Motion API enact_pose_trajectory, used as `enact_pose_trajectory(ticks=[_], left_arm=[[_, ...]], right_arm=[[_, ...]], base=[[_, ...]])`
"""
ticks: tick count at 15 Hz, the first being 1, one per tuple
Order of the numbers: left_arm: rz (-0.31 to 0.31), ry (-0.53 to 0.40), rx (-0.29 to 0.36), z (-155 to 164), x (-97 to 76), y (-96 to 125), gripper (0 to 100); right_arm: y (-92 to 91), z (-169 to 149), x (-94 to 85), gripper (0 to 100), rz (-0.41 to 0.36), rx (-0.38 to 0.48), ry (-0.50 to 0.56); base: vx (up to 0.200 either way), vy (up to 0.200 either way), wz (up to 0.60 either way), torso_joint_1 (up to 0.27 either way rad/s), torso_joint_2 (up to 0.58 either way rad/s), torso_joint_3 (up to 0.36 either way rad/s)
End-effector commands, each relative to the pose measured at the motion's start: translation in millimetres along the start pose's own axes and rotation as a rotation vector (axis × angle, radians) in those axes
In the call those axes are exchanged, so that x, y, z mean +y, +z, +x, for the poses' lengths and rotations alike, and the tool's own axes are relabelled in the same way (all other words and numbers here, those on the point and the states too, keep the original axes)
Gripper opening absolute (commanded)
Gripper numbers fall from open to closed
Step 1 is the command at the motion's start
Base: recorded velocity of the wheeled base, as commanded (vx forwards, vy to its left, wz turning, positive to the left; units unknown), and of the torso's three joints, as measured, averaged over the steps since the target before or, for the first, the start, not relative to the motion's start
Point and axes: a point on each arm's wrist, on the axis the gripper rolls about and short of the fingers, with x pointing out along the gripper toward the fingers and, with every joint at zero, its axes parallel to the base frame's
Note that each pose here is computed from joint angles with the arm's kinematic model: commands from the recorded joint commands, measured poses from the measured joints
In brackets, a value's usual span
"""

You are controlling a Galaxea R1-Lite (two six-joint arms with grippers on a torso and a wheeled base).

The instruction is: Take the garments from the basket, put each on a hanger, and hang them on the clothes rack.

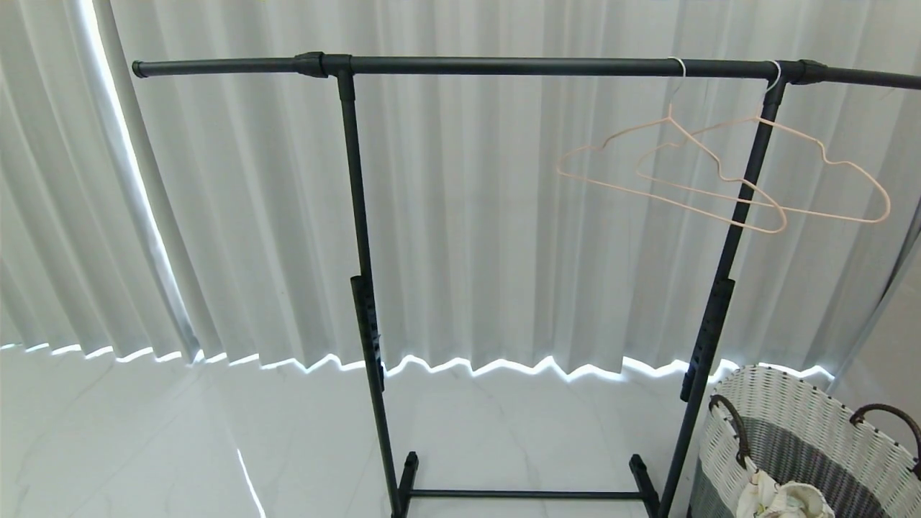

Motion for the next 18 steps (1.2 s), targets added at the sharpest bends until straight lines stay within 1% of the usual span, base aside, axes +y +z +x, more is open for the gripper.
enact_pose_trajectory(ticks=[1, 3, 11, 12, 18], left_arm=[[0.001, 0.000, 0.000, 0.0, 0.0, 0.0, 100], [0.001, 0.000, 0.000, 0.0, 0.0, 0.0, 100], [0.004, 0.000, 0.002, 0.1, 0.0, 0.0, 100], [0.013, -0.002, 0.000, 0.0, 0.0, 0.0, 100], [0.013, -0.002, 0.000, 0.0, 0.0, 0.0, 100]], right_arm=[[-0.1, 0.0, 0.0, 100, 0.000, 0.001, 0.000], [-0.1, 0.0, 0.0, 100, 0.000, 0.001, 0.000], [-0.1, 0.0, 0.0, 100, 0.003, 0.001, 0.000], [-0.1, 0.0, 0.0, 100, 0.001, 0.001, 0.000], [-0.1, 0.0, 0.0, 100, 0.001, 0.001, 0.000]], base=[[-0.200, 0.000, 0.00, -0.056, 0.21, 0.139], [-0.200, 0.000, 0.00, -0.039, 0.10, 0.068], [0.000, 0.000, 0.00, -0.003, 0.01, 0.004], [0.000, -0.200, 0.00, 0.002, 0.00, 0.002], [0.000, -0.200, 0.00, 0.004, 0.00, 0.005]])
